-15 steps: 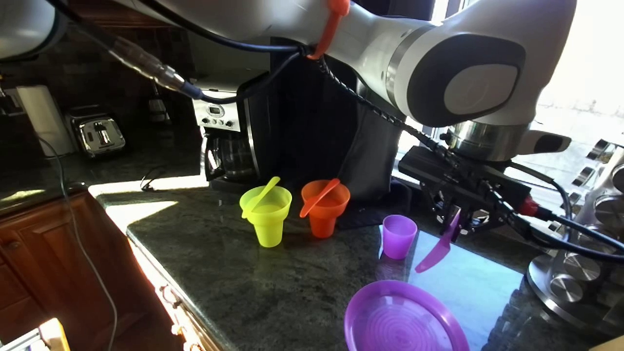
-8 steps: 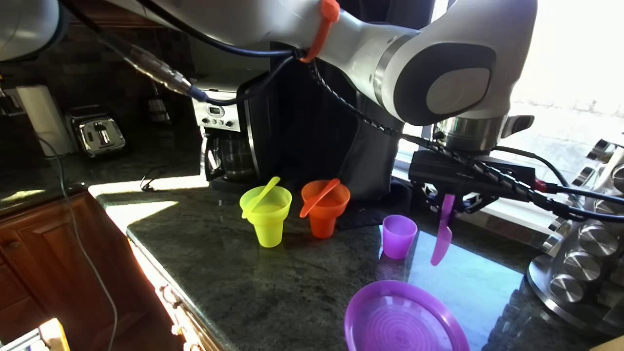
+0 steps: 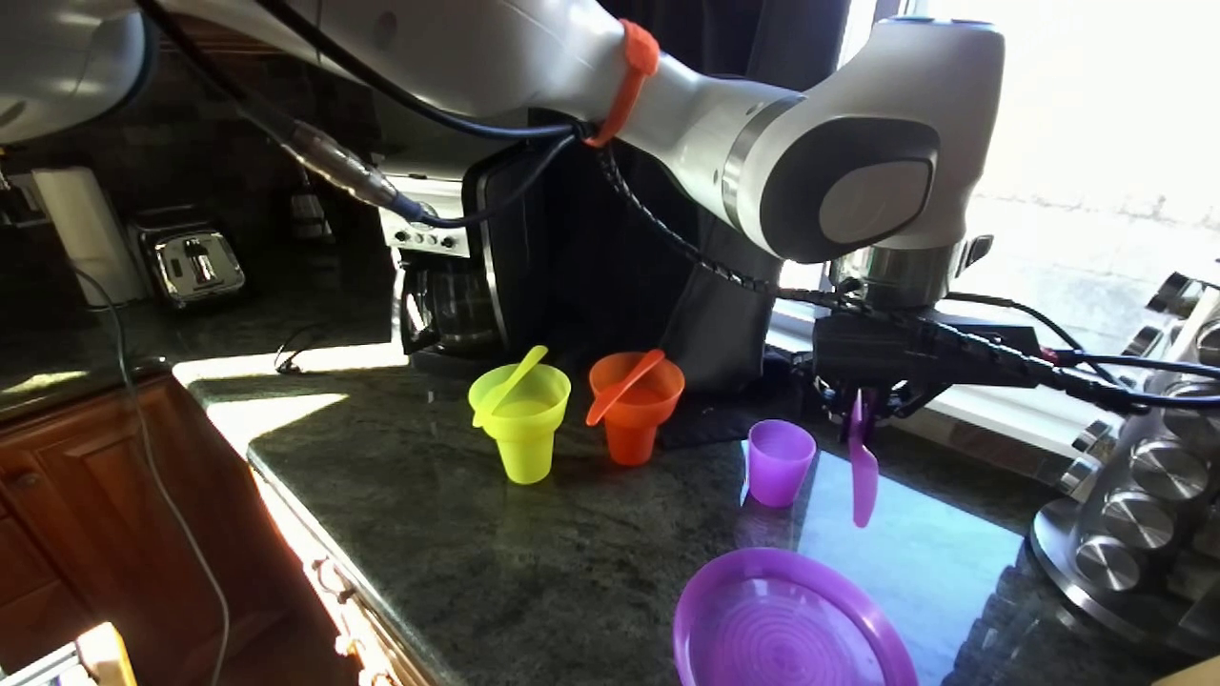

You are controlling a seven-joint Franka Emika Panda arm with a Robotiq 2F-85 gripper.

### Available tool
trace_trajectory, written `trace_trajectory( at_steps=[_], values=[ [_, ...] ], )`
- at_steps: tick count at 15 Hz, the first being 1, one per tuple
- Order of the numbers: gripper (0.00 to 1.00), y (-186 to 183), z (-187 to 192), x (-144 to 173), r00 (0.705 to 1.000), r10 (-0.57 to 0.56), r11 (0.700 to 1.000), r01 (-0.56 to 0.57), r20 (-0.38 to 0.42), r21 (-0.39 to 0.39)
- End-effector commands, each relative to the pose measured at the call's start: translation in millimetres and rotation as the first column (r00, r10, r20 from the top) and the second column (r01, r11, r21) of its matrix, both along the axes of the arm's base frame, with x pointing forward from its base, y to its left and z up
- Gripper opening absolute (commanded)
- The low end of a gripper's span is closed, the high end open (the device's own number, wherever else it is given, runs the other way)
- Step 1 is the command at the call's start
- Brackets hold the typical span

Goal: Unstack the purple items.

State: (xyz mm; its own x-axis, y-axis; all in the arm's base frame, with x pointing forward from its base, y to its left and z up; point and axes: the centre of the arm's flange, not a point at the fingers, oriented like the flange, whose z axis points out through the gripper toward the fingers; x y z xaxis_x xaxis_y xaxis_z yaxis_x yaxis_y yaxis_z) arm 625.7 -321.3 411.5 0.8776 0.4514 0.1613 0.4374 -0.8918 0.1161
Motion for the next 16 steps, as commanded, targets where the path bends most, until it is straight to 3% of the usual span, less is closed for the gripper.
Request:
trace_trajectory(
  at_steps=[1,3,10,16],
  values=[
    [0.04,0,1,0,1.000,0.001,1.000,-0.001,0.001,-0.001],
    [0.04,-6,-7,13,1.000,0.007,1.000,-0.008,-0.016,-0.025],
    [0.04,-11,-26,62,0.995,0.081,0.997,-0.081,-0.052,0.011],
    [0.04,-14,-59,85,0.990,0.103,0.994,-0.099,-0.092,0.043]
  ],
)
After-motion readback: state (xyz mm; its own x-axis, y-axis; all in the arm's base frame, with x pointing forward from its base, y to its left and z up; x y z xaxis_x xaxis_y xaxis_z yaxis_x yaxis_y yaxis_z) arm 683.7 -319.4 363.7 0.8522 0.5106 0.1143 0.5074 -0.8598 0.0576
